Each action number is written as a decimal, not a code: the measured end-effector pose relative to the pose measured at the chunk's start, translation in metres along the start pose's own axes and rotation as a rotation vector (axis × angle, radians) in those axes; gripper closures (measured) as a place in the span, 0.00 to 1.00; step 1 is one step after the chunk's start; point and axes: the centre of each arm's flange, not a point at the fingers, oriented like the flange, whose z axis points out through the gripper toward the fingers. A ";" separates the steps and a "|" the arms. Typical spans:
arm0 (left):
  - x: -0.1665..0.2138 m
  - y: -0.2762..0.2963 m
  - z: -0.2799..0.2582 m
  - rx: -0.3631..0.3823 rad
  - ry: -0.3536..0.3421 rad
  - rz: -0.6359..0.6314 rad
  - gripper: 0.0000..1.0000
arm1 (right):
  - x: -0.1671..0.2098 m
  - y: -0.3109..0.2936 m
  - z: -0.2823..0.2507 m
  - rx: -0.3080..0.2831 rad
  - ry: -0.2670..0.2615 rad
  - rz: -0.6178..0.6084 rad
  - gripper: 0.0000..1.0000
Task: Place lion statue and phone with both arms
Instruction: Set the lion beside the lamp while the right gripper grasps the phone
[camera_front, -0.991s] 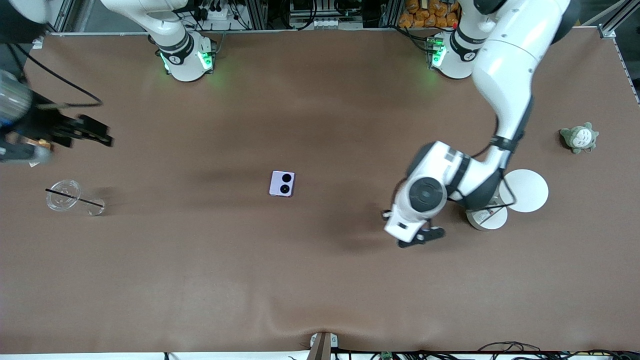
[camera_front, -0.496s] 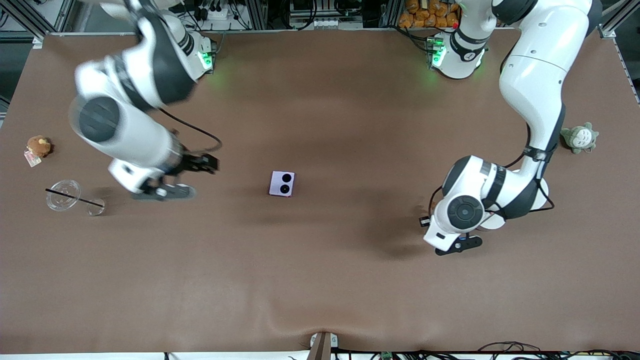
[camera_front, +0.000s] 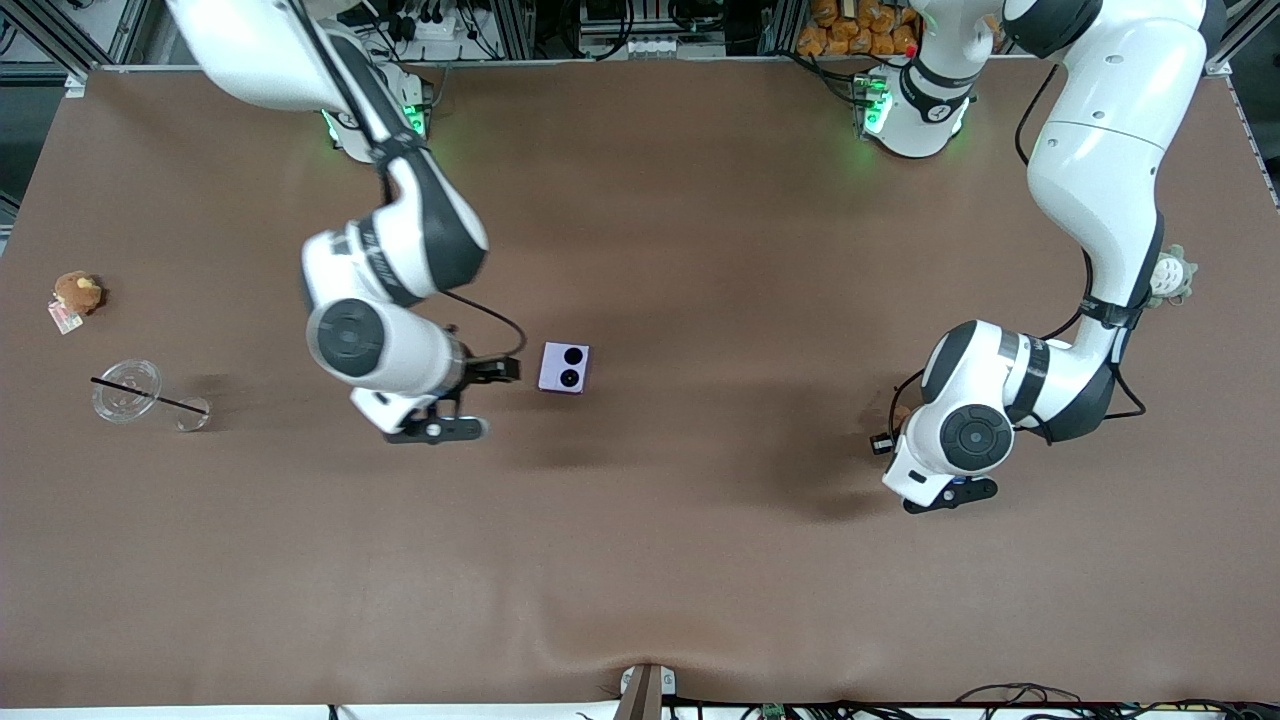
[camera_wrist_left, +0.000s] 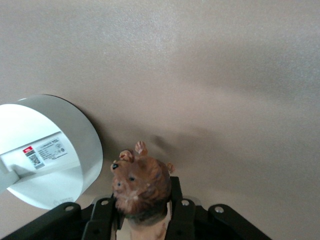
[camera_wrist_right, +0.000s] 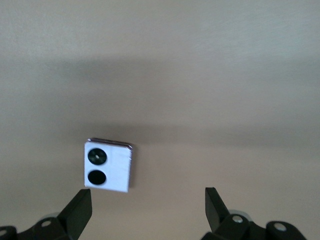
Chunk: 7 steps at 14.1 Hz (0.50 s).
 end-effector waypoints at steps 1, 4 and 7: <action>-0.001 0.001 0.004 -0.006 0.004 0.004 0.63 | 0.000 -0.015 0.020 -0.005 0.006 0.001 0.00; -0.002 0.001 0.012 -0.012 0.003 0.010 0.63 | -0.005 -0.041 0.070 -0.032 -0.017 -0.017 0.00; -0.001 0.001 0.012 -0.012 0.004 0.011 0.50 | -0.012 -0.051 0.095 -0.052 -0.045 -0.033 0.00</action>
